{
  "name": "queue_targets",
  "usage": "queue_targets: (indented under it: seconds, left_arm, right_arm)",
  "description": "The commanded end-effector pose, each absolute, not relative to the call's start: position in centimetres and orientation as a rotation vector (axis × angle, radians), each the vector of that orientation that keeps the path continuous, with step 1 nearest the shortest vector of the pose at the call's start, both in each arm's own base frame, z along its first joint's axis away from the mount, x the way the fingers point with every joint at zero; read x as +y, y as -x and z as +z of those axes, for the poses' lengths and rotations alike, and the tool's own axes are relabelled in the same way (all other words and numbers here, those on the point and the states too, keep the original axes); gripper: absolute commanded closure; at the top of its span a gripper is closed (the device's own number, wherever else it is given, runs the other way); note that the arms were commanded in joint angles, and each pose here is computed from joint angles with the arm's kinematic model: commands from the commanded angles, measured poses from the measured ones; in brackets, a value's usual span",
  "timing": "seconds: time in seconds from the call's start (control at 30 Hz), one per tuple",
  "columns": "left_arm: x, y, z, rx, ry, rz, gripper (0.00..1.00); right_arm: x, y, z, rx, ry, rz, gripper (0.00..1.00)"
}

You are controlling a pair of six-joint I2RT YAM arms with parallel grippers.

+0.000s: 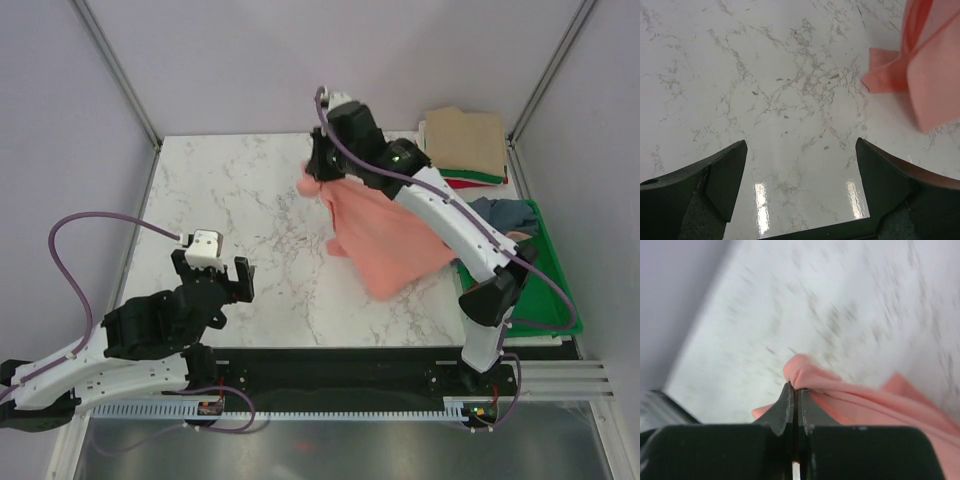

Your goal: Fold and stack the t-shirts

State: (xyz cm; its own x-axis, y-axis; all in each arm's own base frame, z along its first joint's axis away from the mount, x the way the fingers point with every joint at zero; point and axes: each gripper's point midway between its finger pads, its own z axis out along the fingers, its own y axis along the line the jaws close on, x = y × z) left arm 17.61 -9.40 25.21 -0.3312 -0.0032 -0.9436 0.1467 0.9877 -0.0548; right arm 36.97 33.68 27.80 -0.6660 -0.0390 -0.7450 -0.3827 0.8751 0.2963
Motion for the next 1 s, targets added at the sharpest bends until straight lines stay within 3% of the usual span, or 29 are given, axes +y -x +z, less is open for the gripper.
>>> queue_targets:
  seconds: [0.0,0.07,0.17,0.23,0.33,0.37,0.4,0.43,0.47,0.53,0.63,0.77,0.97]
  left_arm:
    - [-8.5,-18.0,26.9,1.863,0.004,-0.167,0.03]
    - [-8.4,-17.9,26.9,1.86,0.008,-0.172,0.03]
    - [-8.2,-17.9,26.9,1.858,0.018,-0.172,0.04]
    - [-8.0,-17.9,27.1,1.853,0.028,-0.179,0.04]
    - [-7.8,-17.8,27.2,1.849,0.04,-0.186,0.04]
    - [-7.8,-17.8,27.2,1.849,0.043,-0.189,0.04]
    - [-7.8,-17.8,27.2,1.849,0.044,-0.19,0.04]
    - [-7.8,-17.8,27.1,1.849,0.044,-0.189,0.03]
    - [-7.8,-17.8,27.1,1.851,0.043,-0.189,0.04]
    - [-7.9,-17.8,27.1,1.851,0.045,-0.194,0.04]
    - [-8.0,-17.8,26.9,1.857,0.037,-0.182,0.04]
    - [-8.2,-17.9,26.8,1.866,0.026,-0.167,0.04]
    - [-8.4,-18.1,26.6,1.871,0.019,-0.149,0.04]
  right_arm:
    - [36.6,-30.3,51.1,1.718,0.402,0.916,1.0]
    - [36.3,-27.9,59.0,1.452,0.412,1.079,1.0]
    - [34.2,-27.0,62.7,1.273,0.35,1.101,1.0]
    - [31.9,-28.8,62.5,1.285,0.259,1.018,1.0]
    - [32.2,-33.4,54.7,1.487,0.206,0.947,0.97]
    - [32.0,-34.4,52.4,1.545,0.19,0.92,0.84]
    - [31.9,-34.9,50.1,1.6,0.195,0.905,0.6]
    - [32.7,-35.2,45.0,1.725,0.257,0.868,0.15]
    - [32.9,-35.1,42.4,1.793,0.287,0.85,0.04]
    - [32.4,-35.1,35.2,1.971,0.31,0.754,0.02]
    - [28.0,-35.2,28.8,2.086,0.243,0.496,0.02]
    - [21.1,-36.2,24.1,2.195,0.136,0.204,0.02]
    - [15.6,-37.3,19.0,2.296,0.097,-0.13,0.02]
